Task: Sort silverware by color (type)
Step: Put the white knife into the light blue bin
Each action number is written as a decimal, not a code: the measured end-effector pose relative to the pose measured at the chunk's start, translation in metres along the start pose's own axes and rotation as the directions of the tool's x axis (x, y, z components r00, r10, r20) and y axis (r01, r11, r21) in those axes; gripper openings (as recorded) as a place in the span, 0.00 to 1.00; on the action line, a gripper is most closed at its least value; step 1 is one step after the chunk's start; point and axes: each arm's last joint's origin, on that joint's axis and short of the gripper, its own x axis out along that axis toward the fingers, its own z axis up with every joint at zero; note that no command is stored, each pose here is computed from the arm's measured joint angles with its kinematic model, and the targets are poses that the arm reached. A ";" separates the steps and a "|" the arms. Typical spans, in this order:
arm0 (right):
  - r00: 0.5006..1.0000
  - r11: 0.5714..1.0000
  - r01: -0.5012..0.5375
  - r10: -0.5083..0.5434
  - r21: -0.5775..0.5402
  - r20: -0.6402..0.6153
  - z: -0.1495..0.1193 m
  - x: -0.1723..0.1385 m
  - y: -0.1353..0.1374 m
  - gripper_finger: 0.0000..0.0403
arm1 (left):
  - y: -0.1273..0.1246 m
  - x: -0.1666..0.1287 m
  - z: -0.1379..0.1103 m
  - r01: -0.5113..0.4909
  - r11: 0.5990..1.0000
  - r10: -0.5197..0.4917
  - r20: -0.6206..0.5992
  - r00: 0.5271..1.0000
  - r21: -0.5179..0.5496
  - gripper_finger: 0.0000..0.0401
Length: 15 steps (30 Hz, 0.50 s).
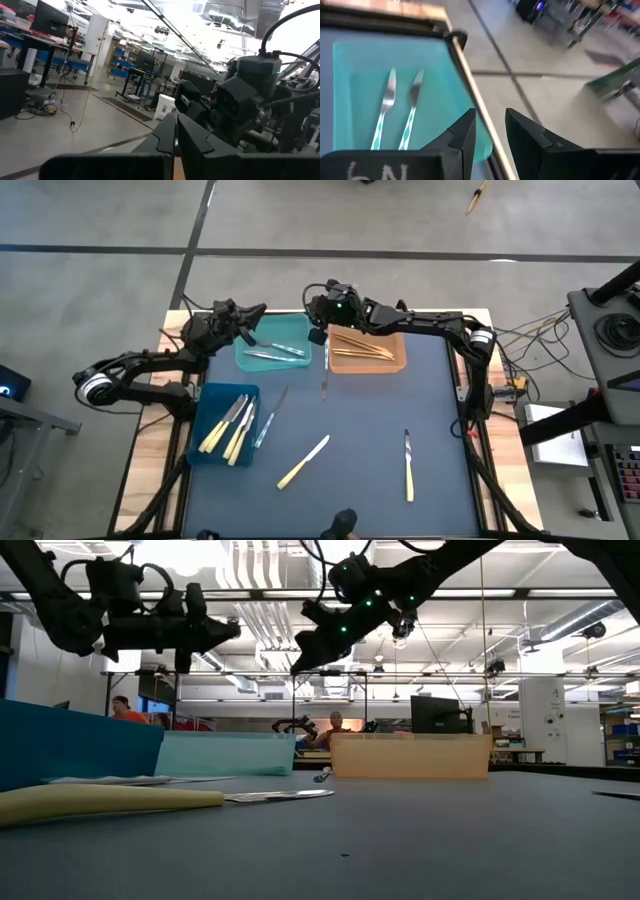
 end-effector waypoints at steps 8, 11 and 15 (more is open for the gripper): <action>0.981 0.996 -0.085 0.089 0.032 -0.173 0.001 -0.007 0.011 0.18 | -0.001 0.000 -0.002 0.033 0.999 -0.033 -0.023 0.999 -0.003 0.00; 0.960 0.991 -0.131 0.133 0.024 -0.245 0.001 -0.012 0.020 0.15 | -0.002 0.000 -0.002 0.064 0.998 -0.064 -0.029 0.998 -0.002 0.00; 0.918 0.979 -0.203 0.201 0.032 -0.343 0.002 -0.020 0.039 0.11 | -0.009 0.001 -0.002 0.115 0.993 -0.115 -0.025 0.993 -0.003 0.00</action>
